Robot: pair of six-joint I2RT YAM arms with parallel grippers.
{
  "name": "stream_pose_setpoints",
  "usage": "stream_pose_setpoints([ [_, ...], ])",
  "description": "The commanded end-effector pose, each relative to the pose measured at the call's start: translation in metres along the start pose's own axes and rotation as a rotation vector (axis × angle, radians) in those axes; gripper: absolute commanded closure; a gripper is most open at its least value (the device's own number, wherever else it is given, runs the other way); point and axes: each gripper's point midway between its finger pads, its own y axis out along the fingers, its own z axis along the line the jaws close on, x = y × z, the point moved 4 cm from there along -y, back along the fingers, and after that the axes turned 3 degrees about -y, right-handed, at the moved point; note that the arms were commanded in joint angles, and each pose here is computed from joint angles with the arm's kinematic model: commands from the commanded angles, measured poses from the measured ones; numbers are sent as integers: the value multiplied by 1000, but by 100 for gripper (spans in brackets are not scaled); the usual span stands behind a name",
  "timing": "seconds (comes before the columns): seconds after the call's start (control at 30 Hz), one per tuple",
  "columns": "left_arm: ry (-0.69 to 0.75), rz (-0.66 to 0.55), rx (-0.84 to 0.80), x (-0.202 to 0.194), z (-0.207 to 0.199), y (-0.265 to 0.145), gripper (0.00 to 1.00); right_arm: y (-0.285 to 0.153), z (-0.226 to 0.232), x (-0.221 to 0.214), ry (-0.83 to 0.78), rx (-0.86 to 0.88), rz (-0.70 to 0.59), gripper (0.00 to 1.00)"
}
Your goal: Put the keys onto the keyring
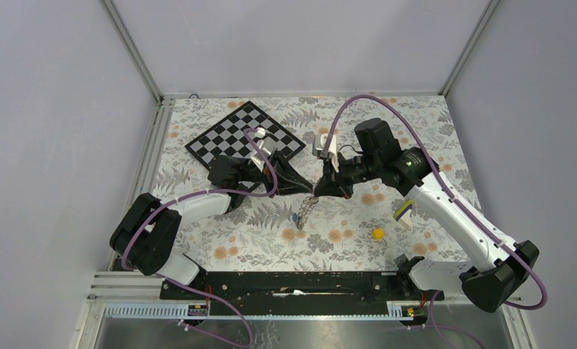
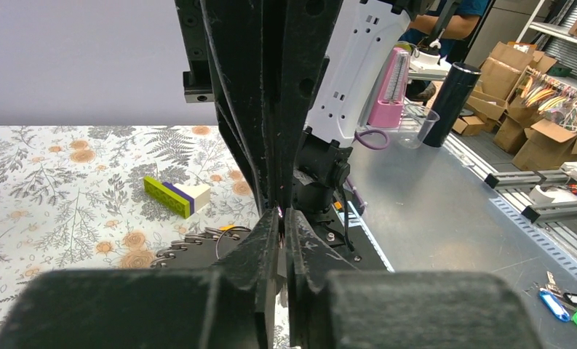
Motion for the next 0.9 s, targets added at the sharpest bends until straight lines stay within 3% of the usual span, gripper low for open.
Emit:
stream_pose_setpoints([
  [0.0,110,-7,-12,9,-3,0,86,-9,-4,6,-17,-46,42,100],
  [0.13,116,12,-5,8,0,0,72,-7,-4,-2,8,-50,131,100],
  [0.37,104,32,10,1,6,0,59,-3,-5,-2,20,-52,238,100],
  [0.6,97,37,16,-3,8,1,58,4,-3,1,12,-37,283,100],
  [0.87,88,38,19,-5,9,1,66,5,-3,2,11,-33,309,100],
])
